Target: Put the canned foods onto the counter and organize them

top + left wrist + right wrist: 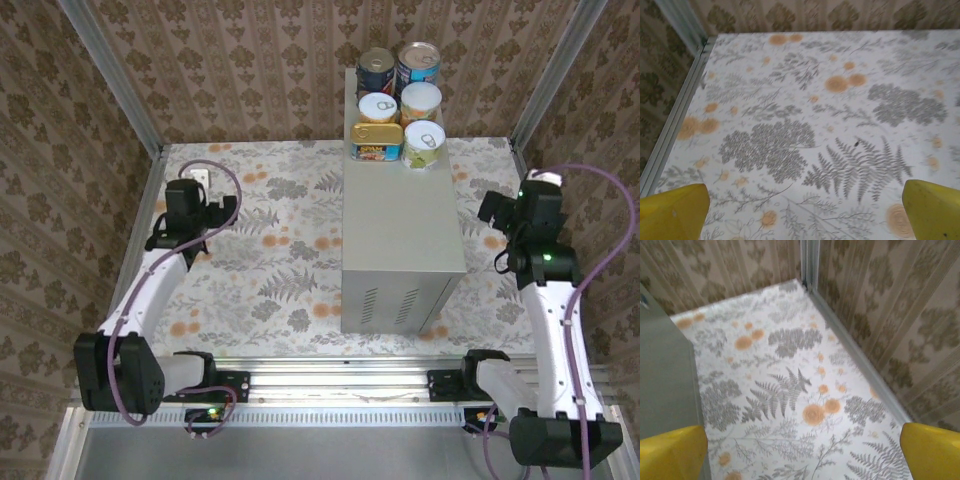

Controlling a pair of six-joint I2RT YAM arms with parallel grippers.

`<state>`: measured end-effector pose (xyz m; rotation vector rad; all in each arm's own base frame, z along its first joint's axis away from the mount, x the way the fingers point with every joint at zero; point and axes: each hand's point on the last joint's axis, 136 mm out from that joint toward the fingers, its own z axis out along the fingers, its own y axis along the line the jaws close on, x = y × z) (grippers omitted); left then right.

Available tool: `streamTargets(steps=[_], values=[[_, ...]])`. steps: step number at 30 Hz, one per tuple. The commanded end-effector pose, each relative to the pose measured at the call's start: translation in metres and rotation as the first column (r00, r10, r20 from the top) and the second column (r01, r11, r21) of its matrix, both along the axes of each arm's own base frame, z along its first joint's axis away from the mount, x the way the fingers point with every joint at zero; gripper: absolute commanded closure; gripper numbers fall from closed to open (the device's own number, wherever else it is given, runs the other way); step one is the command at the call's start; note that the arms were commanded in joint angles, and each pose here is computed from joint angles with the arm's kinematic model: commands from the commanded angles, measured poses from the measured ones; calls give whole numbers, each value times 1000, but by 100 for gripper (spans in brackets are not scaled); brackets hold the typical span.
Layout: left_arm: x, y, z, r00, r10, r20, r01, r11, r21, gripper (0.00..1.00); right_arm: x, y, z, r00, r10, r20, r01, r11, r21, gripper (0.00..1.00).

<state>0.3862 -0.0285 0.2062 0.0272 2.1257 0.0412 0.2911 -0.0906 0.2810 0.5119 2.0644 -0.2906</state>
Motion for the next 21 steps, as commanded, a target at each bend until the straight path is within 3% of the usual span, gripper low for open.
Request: streamTargets(steps=[1,10,15,18,21], values=[[12,17,0,991,85,99,-90,995,46,0,24,3,-7,992,39,118,-40,999,10,0],[11,27,-52,980,112,164,-135,982,133,0,60,2,-105,992,65,105,-68,997,23,0],[20,28,-55,976,66,205,-107,975,195,0,74,-2,-123,986,65,155,-64,998,-16,0],[20,37,-75,985,85,150,-110,980,166,0,78,0,-133,980,80,184,-78,997,-18,0],[17,36,-96,980,74,184,-102,983,152,0,84,1,-142,985,89,149,-89,996,-10,0]])
